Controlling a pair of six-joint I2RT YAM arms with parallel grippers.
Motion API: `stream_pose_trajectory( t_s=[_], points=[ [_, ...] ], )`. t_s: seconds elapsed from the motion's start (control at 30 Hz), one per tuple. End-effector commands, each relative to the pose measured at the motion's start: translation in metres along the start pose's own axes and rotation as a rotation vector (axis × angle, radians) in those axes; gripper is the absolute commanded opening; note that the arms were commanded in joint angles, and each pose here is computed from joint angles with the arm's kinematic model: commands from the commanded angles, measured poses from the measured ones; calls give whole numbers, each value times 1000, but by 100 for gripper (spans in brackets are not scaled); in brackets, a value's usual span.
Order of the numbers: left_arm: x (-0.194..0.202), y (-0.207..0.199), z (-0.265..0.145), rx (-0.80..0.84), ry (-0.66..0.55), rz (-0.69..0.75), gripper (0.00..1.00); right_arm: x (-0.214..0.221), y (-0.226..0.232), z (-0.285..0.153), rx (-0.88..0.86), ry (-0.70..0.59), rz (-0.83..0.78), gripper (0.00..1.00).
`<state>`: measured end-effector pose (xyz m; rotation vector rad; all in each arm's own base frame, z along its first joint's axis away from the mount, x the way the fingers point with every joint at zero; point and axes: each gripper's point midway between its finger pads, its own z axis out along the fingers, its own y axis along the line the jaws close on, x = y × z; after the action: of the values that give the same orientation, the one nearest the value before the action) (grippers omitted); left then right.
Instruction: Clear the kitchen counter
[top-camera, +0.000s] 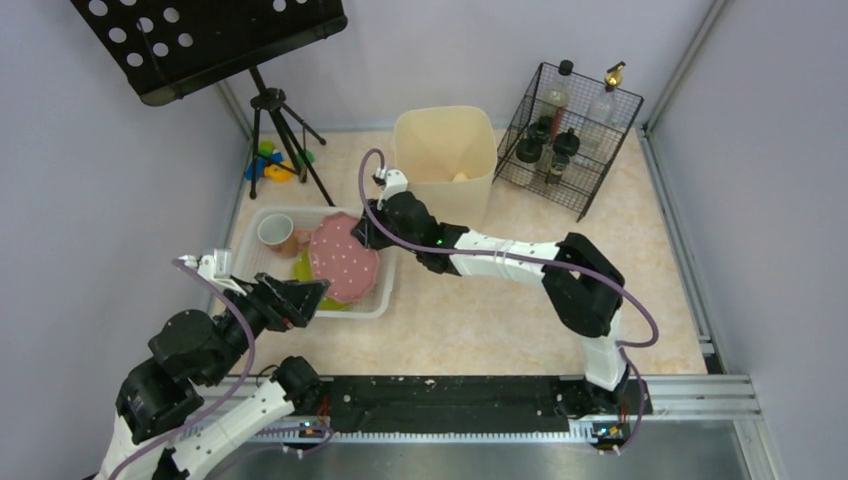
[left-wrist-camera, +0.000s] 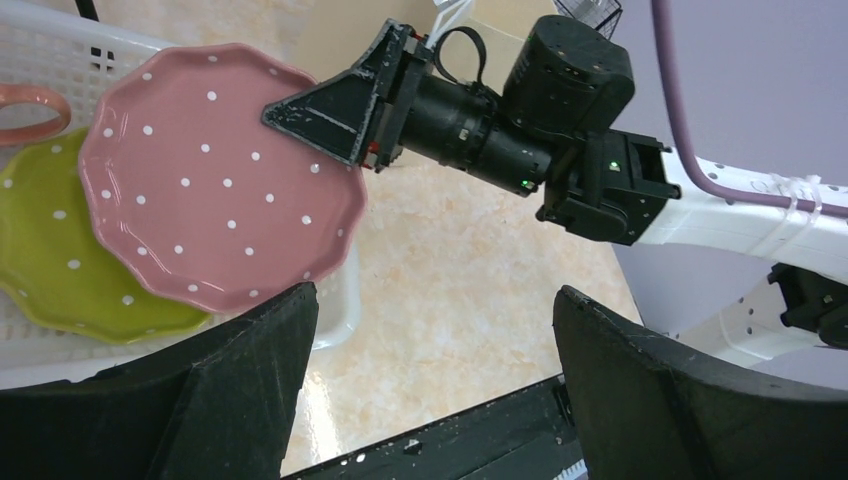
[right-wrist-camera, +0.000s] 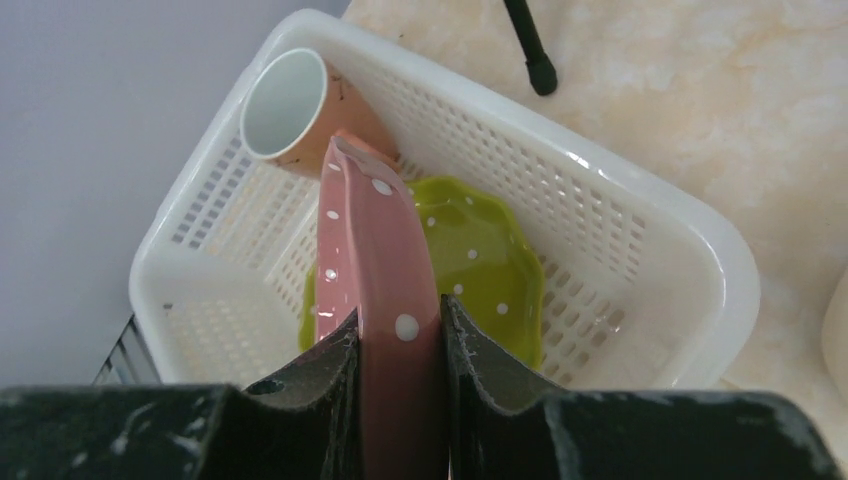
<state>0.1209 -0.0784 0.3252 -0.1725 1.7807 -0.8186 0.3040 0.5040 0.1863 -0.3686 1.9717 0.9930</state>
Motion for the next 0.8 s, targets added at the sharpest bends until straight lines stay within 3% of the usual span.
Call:
stream_pose_trajectory(
  t_s=[0.0,0.77],
  points=[
    [-8,0,-5,5,-35,-10,91,-90,65,-2,-130,-265,134,0],
    [-4,5,-4,-7,-32,2,91,5,33,31,21,-103,264,0]
  ],
)
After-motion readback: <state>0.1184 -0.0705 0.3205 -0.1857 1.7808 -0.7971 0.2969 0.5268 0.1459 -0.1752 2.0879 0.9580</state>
